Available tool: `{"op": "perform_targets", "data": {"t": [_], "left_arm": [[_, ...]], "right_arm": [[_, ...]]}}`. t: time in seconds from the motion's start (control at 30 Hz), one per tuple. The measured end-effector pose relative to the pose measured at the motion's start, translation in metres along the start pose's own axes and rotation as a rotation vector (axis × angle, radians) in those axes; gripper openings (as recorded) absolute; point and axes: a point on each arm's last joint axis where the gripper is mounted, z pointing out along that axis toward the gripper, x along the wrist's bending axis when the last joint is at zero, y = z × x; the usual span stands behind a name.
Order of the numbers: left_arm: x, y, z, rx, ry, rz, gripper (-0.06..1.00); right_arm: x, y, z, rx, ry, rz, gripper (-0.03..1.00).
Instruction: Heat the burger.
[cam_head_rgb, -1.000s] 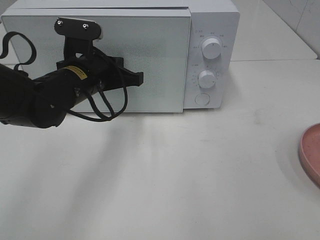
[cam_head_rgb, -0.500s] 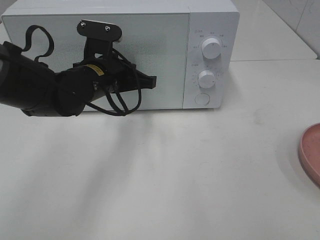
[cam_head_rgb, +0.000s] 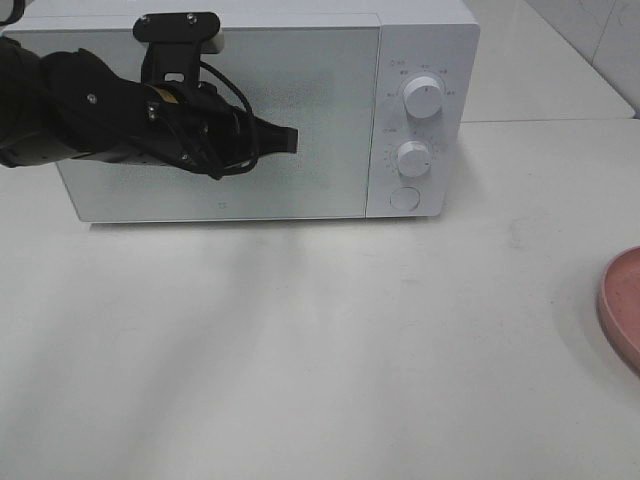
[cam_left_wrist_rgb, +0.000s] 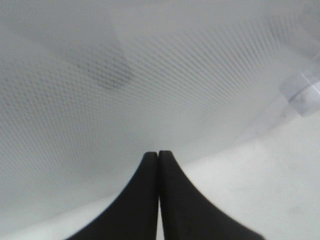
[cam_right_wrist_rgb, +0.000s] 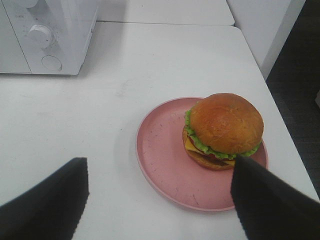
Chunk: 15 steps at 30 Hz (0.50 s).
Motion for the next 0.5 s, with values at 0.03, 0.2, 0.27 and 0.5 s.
{"op": "perform_targets", "data": {"t": [0.03, 0.2, 0.27, 0.5], "left_arm": [[0.000, 0.000, 0.000, 0.000, 0.000, 0.000, 0.00], [-0.007, -0.013, -0.012, 0.221, -0.070, 0.000, 0.26], [-0.010, -0.017, -0.017, 0.294, -0.093, 0.001, 0.47], [-0.017, -0.025, -0.047, 0.535, -0.175, 0.046, 0.97]], "right_arm": [[0.000, 0.000, 0.000, 0.000, 0.000, 0.000, 0.75], [0.000, 0.000, 0.000, 0.000, 0.000, 0.000, 0.75], [0.000, 0.000, 0.000, 0.000, 0.000, 0.000, 0.75], [0.000, 0.000, 0.000, 0.000, 0.000, 0.000, 0.75]]}}
